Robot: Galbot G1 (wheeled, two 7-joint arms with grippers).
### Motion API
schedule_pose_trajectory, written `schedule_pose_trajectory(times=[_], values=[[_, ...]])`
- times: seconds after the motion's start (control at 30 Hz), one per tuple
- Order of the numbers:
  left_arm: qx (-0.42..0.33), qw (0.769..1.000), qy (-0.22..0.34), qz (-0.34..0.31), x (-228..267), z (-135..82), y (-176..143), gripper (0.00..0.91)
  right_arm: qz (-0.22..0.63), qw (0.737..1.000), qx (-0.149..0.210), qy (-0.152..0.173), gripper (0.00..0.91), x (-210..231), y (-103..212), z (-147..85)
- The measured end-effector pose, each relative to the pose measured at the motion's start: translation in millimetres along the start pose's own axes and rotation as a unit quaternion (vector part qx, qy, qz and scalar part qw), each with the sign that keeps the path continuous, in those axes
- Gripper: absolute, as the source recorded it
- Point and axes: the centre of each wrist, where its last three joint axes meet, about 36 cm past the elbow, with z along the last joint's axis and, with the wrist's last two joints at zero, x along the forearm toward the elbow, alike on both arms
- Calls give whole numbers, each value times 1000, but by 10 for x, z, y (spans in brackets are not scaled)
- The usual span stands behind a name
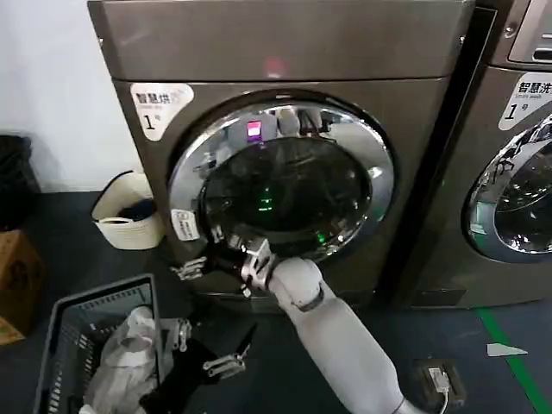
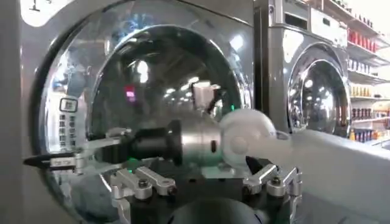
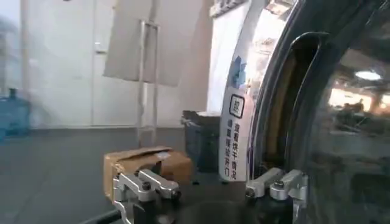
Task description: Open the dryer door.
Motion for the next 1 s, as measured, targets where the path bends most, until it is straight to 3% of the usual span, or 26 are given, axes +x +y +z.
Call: schedule_pose_trajectory(times=[0.63, 1.0], values=[[-11, 999, 13, -30, 108, -9, 233, 907, -35, 999, -10, -21, 907, 380, -28, 11], [-39, 998, 30, -44, 231, -27, 640, 907, -53, 998, -6, -18, 907, 551, -9, -4]])
